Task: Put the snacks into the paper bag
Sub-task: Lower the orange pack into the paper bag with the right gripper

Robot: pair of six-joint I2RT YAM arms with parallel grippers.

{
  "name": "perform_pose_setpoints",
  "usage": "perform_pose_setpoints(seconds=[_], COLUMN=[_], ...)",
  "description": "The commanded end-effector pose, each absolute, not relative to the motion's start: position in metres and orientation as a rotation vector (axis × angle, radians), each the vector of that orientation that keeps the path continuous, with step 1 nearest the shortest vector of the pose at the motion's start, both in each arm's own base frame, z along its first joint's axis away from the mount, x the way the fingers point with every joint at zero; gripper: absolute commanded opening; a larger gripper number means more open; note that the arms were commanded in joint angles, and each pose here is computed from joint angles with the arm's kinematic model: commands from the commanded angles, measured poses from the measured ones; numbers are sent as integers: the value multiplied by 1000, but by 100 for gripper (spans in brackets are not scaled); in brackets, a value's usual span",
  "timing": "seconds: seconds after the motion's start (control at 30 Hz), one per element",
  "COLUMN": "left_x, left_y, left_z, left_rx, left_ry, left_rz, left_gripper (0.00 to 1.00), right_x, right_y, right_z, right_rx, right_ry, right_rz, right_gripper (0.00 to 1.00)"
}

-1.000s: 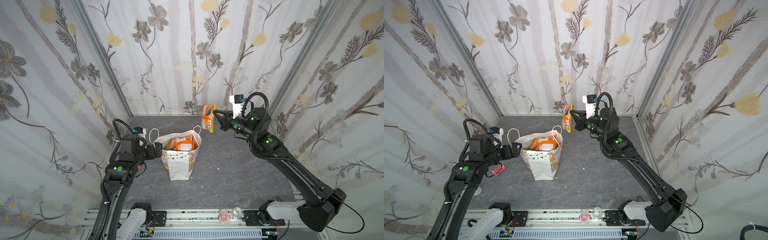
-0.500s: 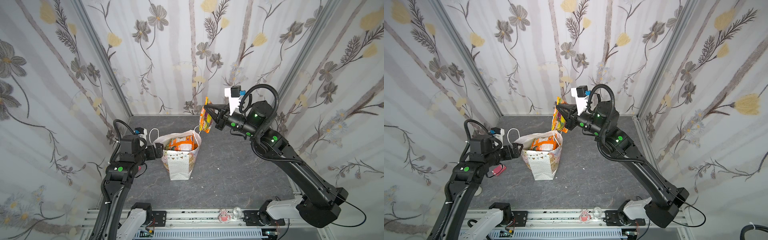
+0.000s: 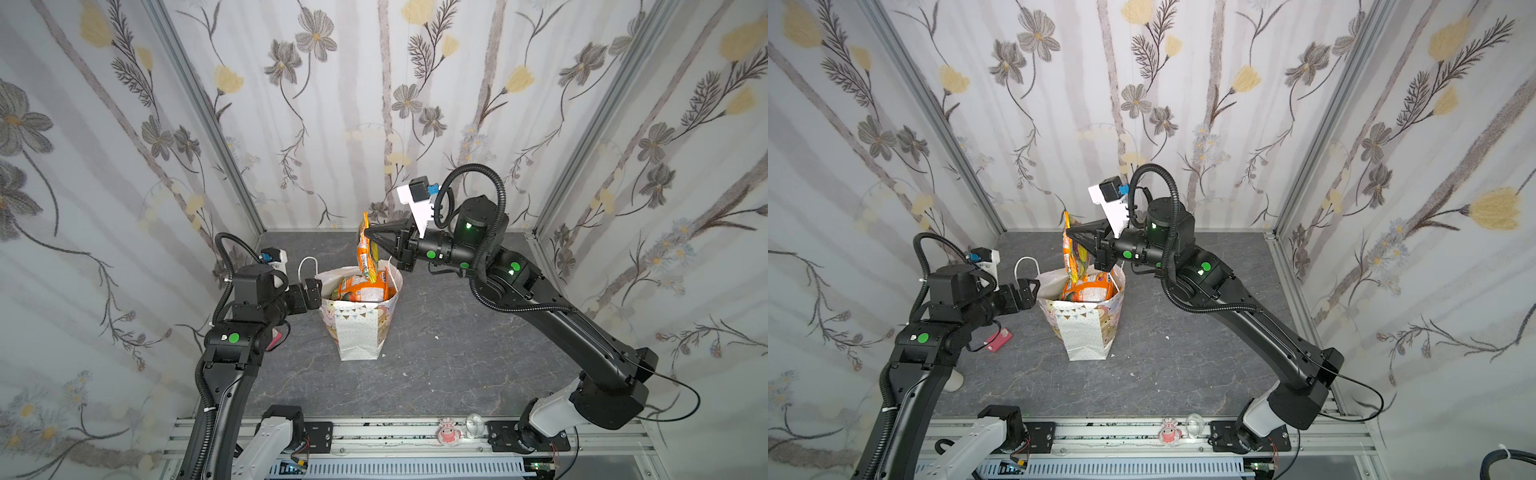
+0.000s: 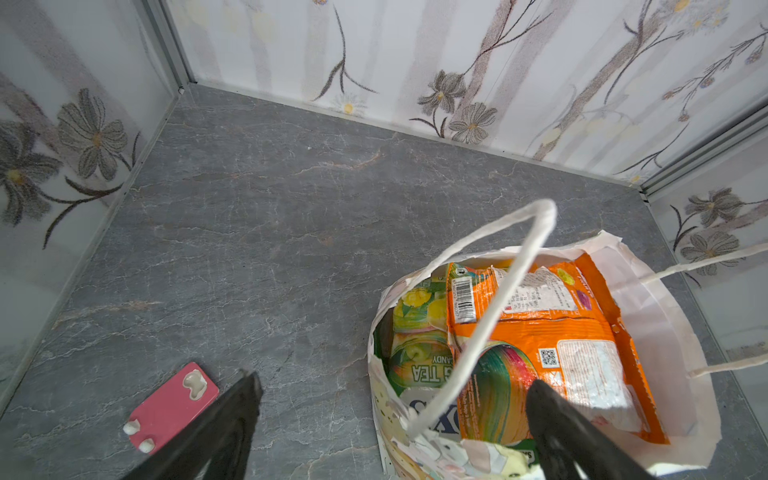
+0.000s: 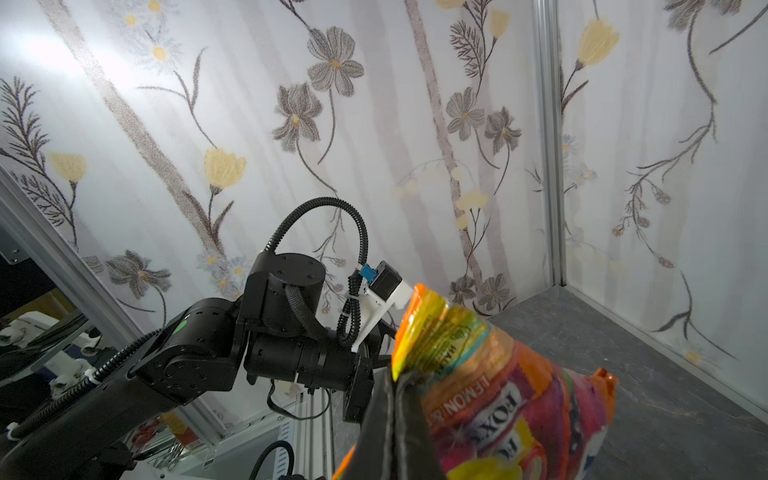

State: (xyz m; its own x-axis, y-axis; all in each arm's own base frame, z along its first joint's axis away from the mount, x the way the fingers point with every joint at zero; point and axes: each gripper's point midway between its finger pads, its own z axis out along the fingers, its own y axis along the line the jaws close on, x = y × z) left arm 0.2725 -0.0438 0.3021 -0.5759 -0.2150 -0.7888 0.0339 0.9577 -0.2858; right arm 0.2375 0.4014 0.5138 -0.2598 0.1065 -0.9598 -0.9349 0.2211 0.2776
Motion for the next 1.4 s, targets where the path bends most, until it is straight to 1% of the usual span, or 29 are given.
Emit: perform_pose_setpoints(seconds=[0.0, 0.17, 0.4, 0.67, 0.77, 1.03, 1.37], left_x=[272, 272, 269, 269, 269, 269, 269], left_y=[-39, -41, -38, -35, -36, -37, -37], left_z=[307, 311, 308, 305, 304, 306, 305], left_rx=[-137, -129, -134, -146, -142, -134, -129], left_ry=[2149, 2140, 2149, 2151, 2156, 2148, 2148], left_rz=[-312, -331, -313, -294, -303, -308, -307], left_gripper=[100, 100, 100, 100, 100, 100, 100], right_x=[227, 235, 240, 242, 250, 266, 259], right_y=[415, 440, 468, 483, 481, 465, 471], right_z=[512, 479, 453, 424, 422, 453, 419], right_rx=[-925, -1015, -1110, -1200, -1192, -1105, -1205], right_ry=[1422, 1477, 1533, 1581, 1581, 1518, 1595], right_rz=[1313, 1297, 1321, 1325, 1288, 1288, 1357], right_gripper=[0, 0, 0, 0, 0, 0, 0])
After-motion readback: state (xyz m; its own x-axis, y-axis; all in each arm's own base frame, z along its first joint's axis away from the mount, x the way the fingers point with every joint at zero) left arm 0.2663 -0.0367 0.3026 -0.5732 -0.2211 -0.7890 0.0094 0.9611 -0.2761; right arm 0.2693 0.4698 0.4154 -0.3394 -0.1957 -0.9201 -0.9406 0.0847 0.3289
